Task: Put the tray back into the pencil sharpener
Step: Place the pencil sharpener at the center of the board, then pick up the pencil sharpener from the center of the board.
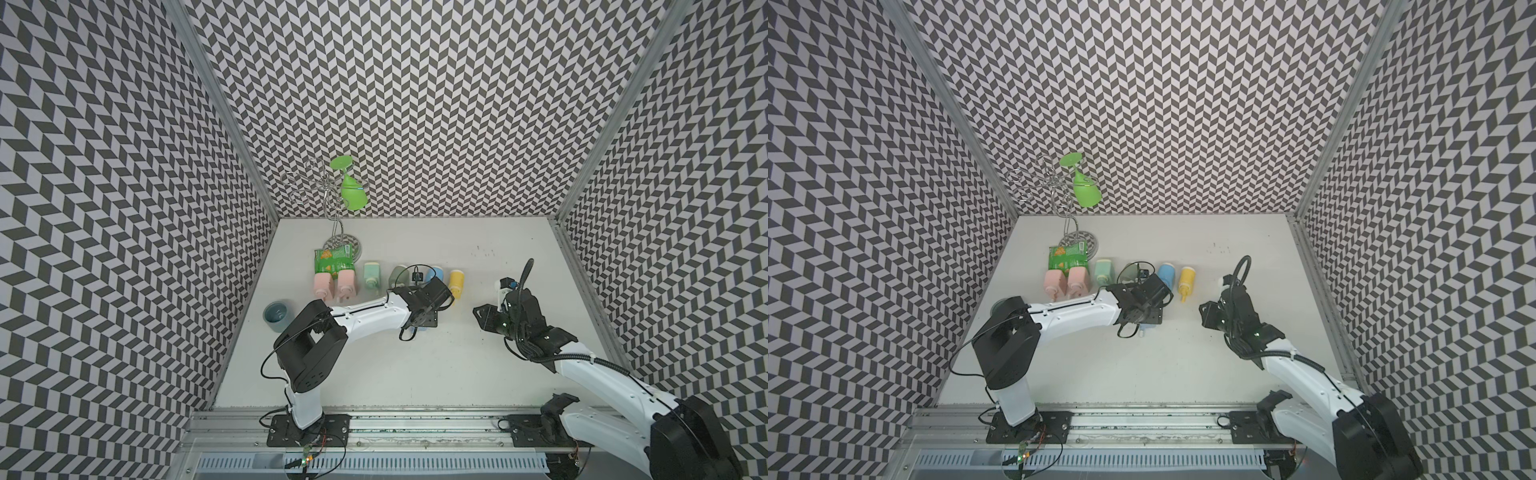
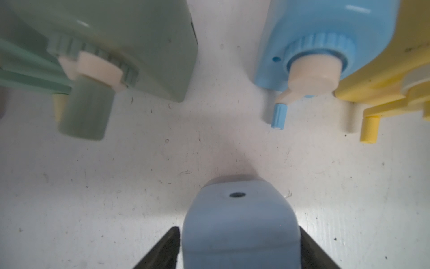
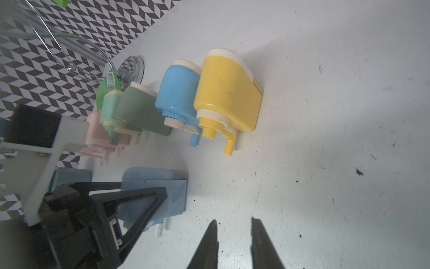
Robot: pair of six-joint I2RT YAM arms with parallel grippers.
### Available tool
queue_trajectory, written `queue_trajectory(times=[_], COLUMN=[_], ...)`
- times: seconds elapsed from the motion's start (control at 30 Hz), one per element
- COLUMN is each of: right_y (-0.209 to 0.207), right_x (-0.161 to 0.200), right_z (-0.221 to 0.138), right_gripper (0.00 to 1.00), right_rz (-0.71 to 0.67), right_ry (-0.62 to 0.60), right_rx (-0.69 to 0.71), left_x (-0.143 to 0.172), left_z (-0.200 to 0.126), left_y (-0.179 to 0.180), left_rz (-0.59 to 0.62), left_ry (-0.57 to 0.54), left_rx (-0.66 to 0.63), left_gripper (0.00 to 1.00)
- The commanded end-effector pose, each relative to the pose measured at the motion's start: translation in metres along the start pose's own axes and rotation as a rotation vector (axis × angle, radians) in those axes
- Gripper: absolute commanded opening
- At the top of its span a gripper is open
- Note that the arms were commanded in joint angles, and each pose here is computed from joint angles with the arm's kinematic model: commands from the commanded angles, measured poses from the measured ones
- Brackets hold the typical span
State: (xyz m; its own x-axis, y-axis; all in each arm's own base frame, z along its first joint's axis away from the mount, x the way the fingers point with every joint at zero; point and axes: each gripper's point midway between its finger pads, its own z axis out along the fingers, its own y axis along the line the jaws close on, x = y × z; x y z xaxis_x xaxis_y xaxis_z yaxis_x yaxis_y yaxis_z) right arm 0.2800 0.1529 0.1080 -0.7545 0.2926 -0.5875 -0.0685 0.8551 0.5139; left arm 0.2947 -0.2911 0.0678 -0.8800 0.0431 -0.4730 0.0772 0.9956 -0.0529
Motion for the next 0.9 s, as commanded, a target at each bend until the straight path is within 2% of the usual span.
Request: queue_trajectory(times=[0.0,0.03,0.13,0.33,0.47,0.67,0.87], right_y=[0.012,0.013,0.018,0.055,0.099,0.144,0.151], right_x=[-0.017,-0.018,-0.020,-0.018,-0.003,0.031,0.056], right_z=[-0.008,-0.009,-0.013,-0.017,-0.011,0.022,0.067], right_gripper=[0.36,0.40,0.50,0.65,0.75,0.92,0.96], right_rz=[-0.038,-0.044,-0.062,-0.143,-0.207,-0.286,-0.325], right_ry=[-0.042,-0.044,-0.042,-0.046,-0.023,0.047,0.110], right_rx=[-0.032,-0.033,-0.036,-0.040,-0.058,-0.029,0.076], left_x=[-0.008,-0.010,-0.019,-0.045,-0.062,-0.073,-0.071], left_z=[-0.007,-0.011,-0.028,-0.095,-0.128,-0.141,-0.148], left_y=[-0.002,-0.002,-0.002,0.007,0.054,0.142,0.193], left_rz=[-0.002,-0.006,-0.016,-0.098,-0.237,-0.435,-0.510], left_ry=[-0.030,-0.040,-0.083,-0.267,-0.388,-0.507,-0.558], left_rx=[-0.004,0.004,0.029,0.128,0.152,0.163,0.124], left_gripper=[0.90,0.93,0.96,0.98,0.98,0.96,0.96])
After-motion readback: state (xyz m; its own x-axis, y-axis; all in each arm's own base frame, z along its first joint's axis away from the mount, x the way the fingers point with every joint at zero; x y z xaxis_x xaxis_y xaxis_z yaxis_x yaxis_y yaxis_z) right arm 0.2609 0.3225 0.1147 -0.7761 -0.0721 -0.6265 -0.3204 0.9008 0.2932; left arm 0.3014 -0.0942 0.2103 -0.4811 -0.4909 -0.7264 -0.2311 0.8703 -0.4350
